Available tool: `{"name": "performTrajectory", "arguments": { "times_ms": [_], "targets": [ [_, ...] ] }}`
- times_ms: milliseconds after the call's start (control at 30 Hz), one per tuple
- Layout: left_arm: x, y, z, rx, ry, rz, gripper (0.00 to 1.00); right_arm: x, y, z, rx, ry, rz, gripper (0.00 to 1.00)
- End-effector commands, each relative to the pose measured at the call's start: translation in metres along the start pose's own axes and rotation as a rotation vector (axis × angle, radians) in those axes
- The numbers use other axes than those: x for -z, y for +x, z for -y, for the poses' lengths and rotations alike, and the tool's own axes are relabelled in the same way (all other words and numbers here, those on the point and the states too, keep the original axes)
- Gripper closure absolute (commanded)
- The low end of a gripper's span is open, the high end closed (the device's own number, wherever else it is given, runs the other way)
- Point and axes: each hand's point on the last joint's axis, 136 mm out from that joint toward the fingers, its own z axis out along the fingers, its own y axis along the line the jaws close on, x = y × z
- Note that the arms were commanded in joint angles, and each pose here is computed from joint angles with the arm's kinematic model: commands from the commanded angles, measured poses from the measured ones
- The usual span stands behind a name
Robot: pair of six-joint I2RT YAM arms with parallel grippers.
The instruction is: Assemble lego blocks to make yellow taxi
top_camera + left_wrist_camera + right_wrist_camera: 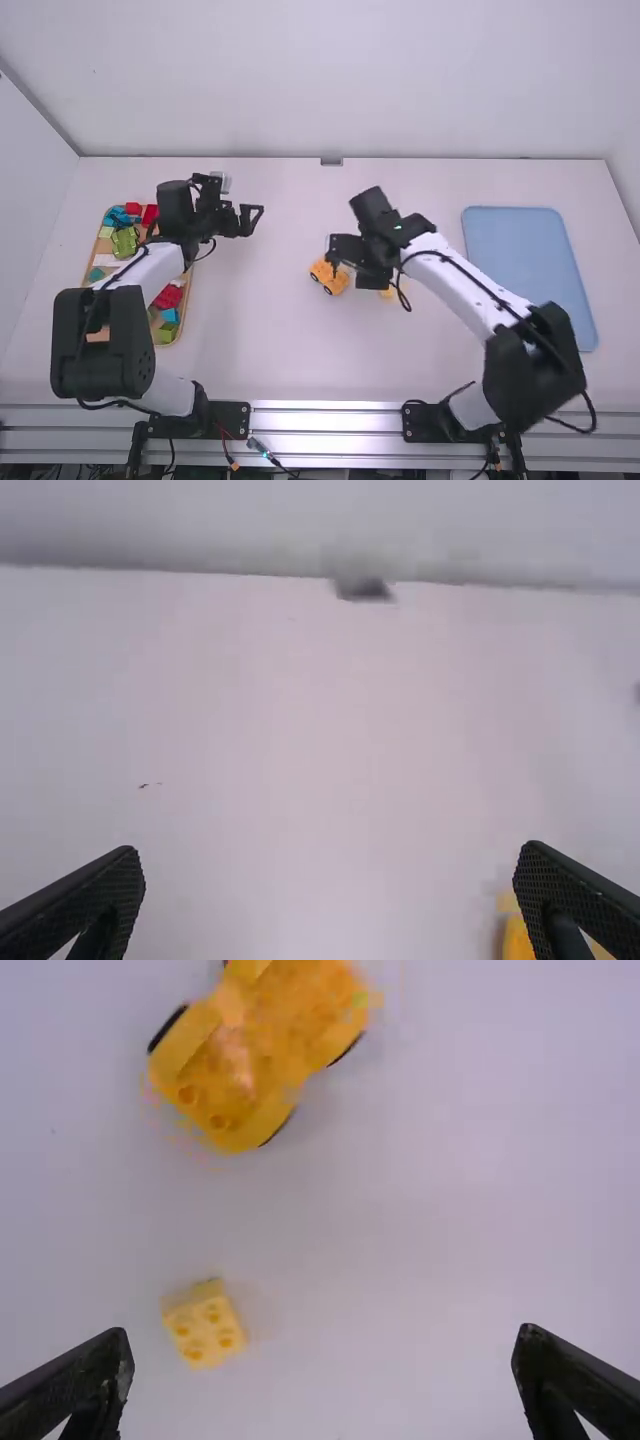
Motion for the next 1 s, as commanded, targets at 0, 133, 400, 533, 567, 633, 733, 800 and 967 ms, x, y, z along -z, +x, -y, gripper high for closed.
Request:
{"name": "performTrajectory", "arguments": {
  "times_ms": [0, 133, 400, 533, 567, 633, 733, 800, 967],
  "targets": [
    [0.011, 0.008, 0.057, -0.421, 0.348, 0.070, 0.01, 0.028, -0.018, -0.002, -0.046, -0.053, 0.237, 0.01],
    [0.017, 0.031, 0.083, -0.737, 0.477, 0.092, 0.01, 0.049, -0.012, 0.002, -0.136, -0.080, 0.356, 0.01],
    [-0.002, 0.067, 0.121, -1.014, 0.623, -0.029, 0.01, 0.061, -0.009, -0.010, -0.227, -0.192, 0.474, 0.01],
    [-0.024, 0.083, 0.138, -1.110, 0.717, -0.153, 0.01, 0.060, -0.008, -0.011, -0.205, -0.187, 0.463, 0.01],
    [-0.029, 0.089, 0.142, -1.147, 0.764, -0.186, 0.01, 0.060, -0.010, -0.013, -0.200, -0.194, 0.471, 0.01],
    [-0.034, 0.095, 0.143, -1.181, 0.818, -0.219, 0.01, 0.060, -0.012, -0.014, -0.195, -0.196, 0.476, 0.01],
    [-0.039, 0.106, 0.142, -1.232, 0.913, -0.229, 0.01, 0.052, -0.012, -0.011, -0.184, -0.170, 0.482, 0.01],
    [-0.041, 0.115, 0.139, -1.246, 0.982, -0.234, 0.01, 0.037, -0.009, -0.006, -0.215, -0.130, 0.497, 0.01],
    [-0.054, 0.126, 0.136, -1.227, 1.037, -0.252, 0.01, 0.013, -0.002, -0.002, -0.304, -0.075, 0.531, 0.01]
  ]
}}
